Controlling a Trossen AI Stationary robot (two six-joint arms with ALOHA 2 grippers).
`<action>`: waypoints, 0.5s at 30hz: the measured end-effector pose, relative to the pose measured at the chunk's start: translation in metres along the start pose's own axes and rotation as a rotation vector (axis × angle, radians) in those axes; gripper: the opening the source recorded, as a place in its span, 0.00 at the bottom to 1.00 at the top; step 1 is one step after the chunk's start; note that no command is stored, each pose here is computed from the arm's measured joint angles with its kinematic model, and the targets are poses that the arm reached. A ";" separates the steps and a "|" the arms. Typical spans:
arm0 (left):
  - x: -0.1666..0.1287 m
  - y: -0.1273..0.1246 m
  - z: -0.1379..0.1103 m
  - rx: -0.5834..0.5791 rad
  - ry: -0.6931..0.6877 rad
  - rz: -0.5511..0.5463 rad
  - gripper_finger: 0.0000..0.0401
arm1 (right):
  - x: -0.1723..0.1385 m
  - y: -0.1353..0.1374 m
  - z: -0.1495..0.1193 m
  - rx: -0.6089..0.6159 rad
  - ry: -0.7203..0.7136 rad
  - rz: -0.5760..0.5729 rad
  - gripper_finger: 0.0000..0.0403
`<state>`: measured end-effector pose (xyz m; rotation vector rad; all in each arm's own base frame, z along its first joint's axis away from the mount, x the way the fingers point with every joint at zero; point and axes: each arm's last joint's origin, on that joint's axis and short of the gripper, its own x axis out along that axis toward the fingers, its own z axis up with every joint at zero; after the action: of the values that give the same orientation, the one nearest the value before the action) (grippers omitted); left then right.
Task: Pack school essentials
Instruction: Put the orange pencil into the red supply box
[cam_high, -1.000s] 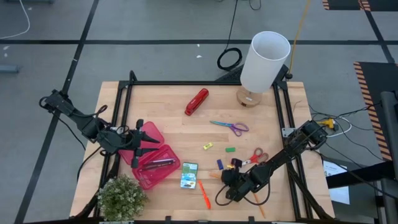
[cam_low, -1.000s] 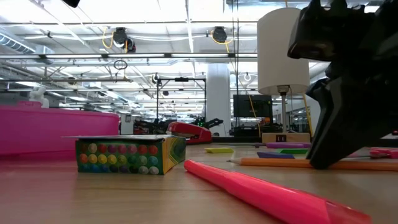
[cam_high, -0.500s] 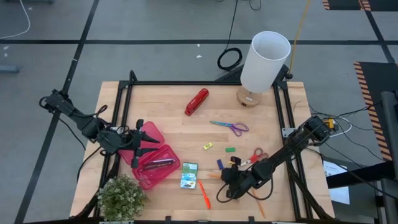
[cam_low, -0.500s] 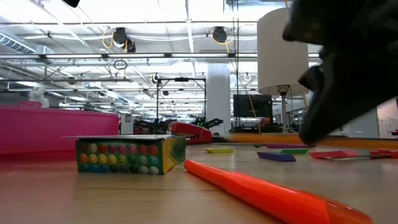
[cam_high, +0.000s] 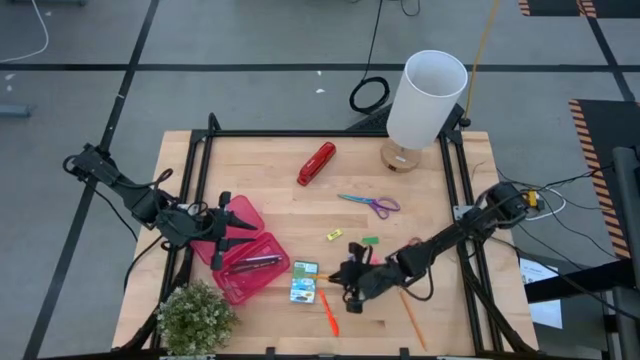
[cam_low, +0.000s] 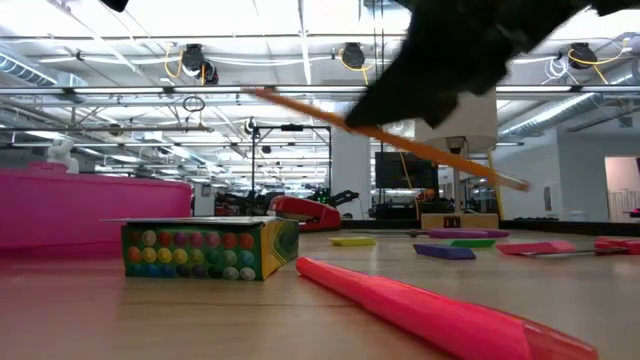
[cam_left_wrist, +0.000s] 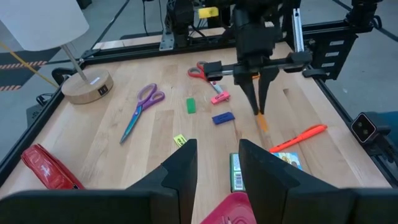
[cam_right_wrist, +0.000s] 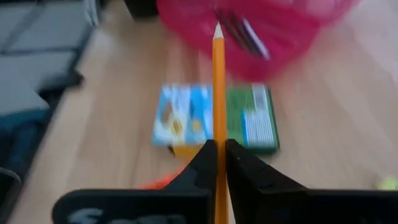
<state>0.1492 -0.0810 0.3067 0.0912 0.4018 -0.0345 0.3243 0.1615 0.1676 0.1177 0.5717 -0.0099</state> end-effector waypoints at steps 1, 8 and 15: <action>0.000 0.000 0.000 0.001 0.000 0.000 0.30 | 0.001 -0.002 0.004 -0.001 -0.025 0.012 0.03; 0.000 0.000 0.000 0.001 0.000 0.000 0.30 | 0.010 -0.025 0.028 -0.010 -0.152 0.046 0.03; 0.000 0.000 0.000 0.001 0.000 0.000 0.30 | 0.027 -0.057 0.044 0.020 -0.193 0.088 0.03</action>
<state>0.1492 -0.0810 0.3066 0.0918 0.4021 -0.0350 0.3683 0.1006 0.1841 0.1593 0.3731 0.0575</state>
